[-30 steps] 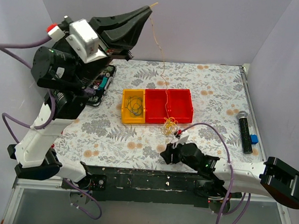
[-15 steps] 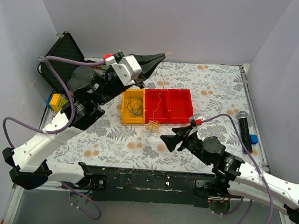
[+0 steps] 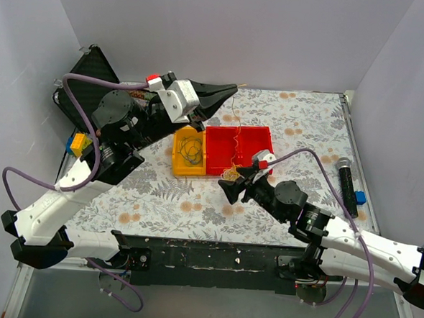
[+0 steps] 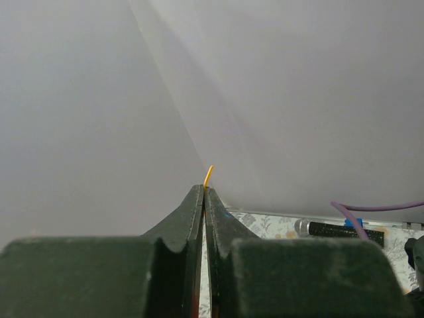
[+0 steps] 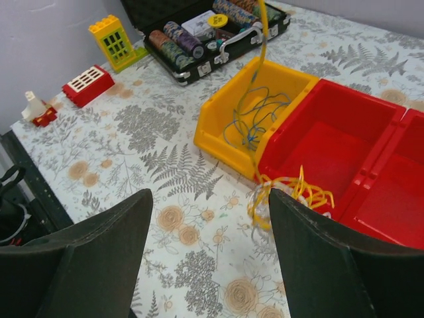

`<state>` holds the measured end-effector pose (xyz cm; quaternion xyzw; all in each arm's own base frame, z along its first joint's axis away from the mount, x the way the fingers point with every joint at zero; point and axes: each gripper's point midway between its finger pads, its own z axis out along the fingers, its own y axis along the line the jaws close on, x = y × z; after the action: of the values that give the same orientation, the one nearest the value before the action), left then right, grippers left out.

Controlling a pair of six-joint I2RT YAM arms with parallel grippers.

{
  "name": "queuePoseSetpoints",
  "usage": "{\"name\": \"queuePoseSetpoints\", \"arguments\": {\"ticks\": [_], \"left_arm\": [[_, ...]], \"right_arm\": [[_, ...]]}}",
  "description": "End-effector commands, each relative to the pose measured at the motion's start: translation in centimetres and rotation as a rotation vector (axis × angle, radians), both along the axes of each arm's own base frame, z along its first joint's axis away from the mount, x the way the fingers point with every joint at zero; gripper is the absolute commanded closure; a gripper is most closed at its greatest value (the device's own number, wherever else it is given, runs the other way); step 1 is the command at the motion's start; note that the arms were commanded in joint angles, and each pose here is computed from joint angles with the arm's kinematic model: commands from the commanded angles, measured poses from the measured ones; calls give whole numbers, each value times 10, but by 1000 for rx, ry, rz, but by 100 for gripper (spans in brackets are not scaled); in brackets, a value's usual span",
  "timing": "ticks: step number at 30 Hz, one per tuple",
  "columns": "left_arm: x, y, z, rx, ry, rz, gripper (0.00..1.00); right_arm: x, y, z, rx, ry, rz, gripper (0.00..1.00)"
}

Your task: Untangle the cables

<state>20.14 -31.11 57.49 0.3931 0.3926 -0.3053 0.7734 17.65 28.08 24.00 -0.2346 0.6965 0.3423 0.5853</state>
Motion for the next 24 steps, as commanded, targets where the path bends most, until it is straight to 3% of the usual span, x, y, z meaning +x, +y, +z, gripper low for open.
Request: {"name": "queuePoseSetpoints", "arguments": {"ticks": [1,5,11,24], "left_arm": [[-19,9,21,-33,-9,-51,100],[-24,10,25,-37,-10,-68,100],[-27,10,30,-42,-19,-85,100],[-37,32,110,-203,-142,-56,100]], "right_arm": [[24,0,57,113,-154,-113,23],[34,2,56,91,-167,-156,28],[30,13,47,95,-135,-114,49],[5,2,-88,5,166,-85,51]]}}
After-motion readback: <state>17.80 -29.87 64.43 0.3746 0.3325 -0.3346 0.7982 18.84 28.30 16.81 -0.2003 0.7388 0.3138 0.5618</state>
